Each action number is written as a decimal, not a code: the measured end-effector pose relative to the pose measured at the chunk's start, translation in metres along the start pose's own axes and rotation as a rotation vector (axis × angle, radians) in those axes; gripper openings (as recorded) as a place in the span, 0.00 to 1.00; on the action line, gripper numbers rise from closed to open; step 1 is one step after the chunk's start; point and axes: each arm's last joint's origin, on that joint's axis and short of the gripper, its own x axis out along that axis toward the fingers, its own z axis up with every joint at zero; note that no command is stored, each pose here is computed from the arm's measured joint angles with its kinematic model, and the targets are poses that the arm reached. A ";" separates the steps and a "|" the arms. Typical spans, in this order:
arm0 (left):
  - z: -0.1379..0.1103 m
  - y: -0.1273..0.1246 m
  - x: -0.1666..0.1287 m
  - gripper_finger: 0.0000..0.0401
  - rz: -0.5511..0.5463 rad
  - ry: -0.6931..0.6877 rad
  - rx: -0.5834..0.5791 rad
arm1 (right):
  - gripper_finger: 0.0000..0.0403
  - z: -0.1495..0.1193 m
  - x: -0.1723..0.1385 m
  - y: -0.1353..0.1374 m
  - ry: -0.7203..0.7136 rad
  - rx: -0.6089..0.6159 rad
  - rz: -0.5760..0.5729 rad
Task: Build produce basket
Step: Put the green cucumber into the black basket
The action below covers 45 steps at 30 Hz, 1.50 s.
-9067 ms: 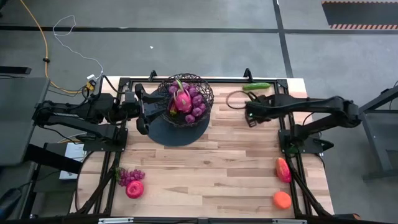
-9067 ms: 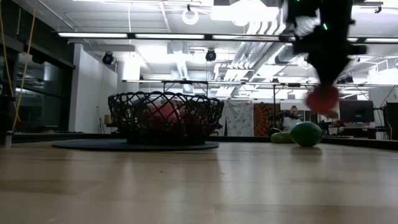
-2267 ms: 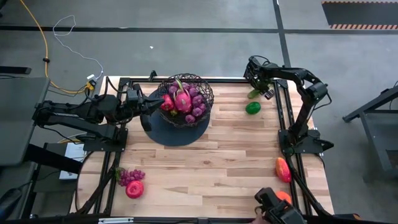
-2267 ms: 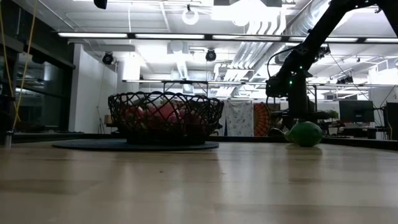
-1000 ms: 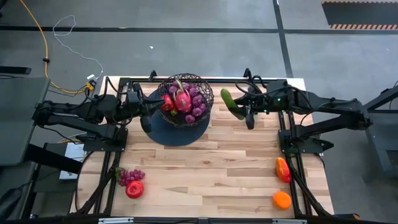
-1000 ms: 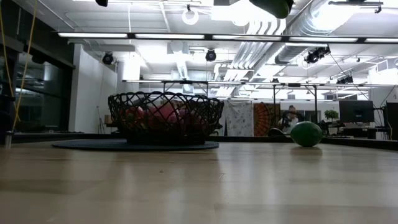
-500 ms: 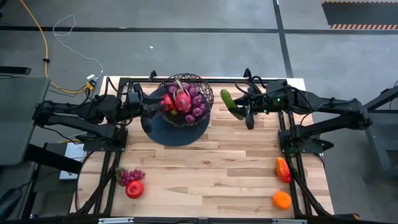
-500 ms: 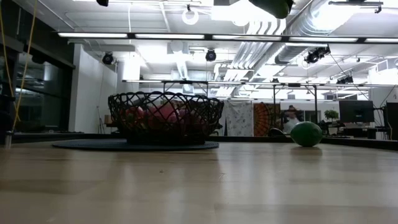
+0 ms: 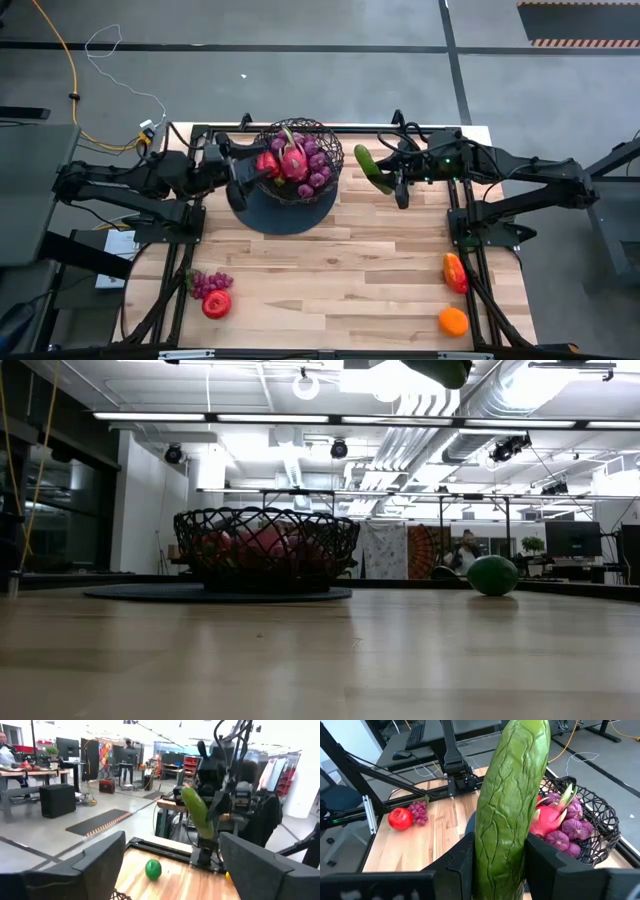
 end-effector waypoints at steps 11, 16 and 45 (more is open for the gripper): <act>-0.007 -0.011 0.022 0.80 -0.054 0.060 -0.030 | 0.29 0.001 0.019 0.001 -0.010 0.025 0.005; -0.007 -0.023 0.045 0.80 -0.113 0.024 -0.045 | 0.29 0.000 0.058 0.010 -0.053 -0.031 0.066; -0.038 -0.055 0.104 0.80 -0.280 -0.022 -0.067 | 0.29 -0.001 0.096 0.041 -0.199 -0.173 0.183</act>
